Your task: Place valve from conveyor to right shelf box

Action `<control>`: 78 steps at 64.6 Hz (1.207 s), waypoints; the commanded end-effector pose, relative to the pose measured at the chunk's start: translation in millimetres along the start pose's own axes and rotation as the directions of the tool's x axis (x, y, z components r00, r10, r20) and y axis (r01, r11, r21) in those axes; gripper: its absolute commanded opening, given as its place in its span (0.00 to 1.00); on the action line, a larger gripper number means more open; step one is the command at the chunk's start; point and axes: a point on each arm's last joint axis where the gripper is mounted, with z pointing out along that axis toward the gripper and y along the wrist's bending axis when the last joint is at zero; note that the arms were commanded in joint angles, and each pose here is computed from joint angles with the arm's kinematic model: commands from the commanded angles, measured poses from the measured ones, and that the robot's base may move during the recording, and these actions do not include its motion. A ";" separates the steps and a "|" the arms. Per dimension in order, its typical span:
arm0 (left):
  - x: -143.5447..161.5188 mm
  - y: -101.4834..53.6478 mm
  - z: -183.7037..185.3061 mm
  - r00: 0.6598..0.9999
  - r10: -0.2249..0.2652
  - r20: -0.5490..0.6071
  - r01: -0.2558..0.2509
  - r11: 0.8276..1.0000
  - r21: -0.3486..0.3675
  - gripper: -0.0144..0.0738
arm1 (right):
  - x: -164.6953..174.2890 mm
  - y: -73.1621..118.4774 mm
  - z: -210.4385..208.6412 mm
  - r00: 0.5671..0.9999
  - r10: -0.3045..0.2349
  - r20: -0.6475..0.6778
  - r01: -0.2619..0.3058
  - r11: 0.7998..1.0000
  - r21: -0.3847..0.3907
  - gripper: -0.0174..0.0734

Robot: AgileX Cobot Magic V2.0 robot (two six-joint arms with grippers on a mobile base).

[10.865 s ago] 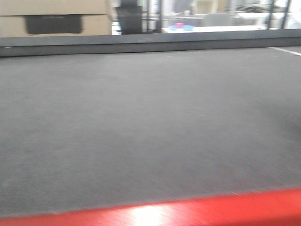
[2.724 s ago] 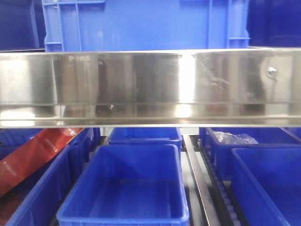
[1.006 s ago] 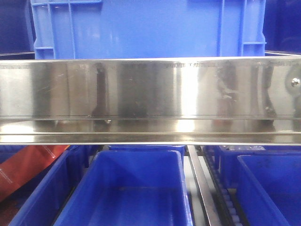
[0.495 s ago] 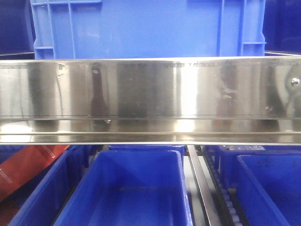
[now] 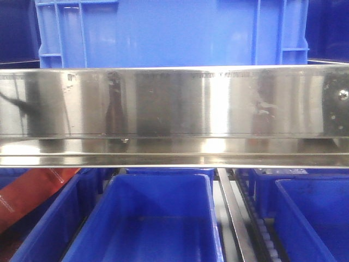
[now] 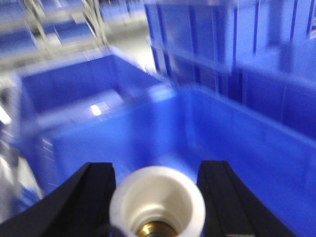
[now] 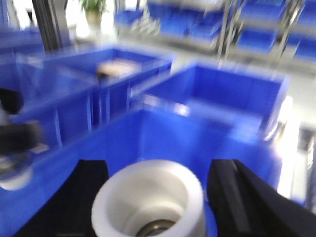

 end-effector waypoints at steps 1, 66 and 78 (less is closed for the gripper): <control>2.4 -2.6 19.1 1.000 -0.013 0.014 0.013 1.000 0.011 0.04 | 2.3 -3.6 21.6 1.000 -0.009 0.025 0.009 1.000 0.013 0.02; 70.0 -9.0 93.9 0.959 -0.011 -0.284 0.023 0.999 0.041 0.76 | 71.6 -13.7 104.4 0.958 0.019 -0.285 -0.023 1.000 -0.010 0.80; 41.7 -6.8 63.6 0.964 -0.008 -0.265 0.020 0.999 0.043 0.76 | 40.5 -8.1 66.8 0.982 0.005 -0.191 -0.008 1.000 -0.012 0.61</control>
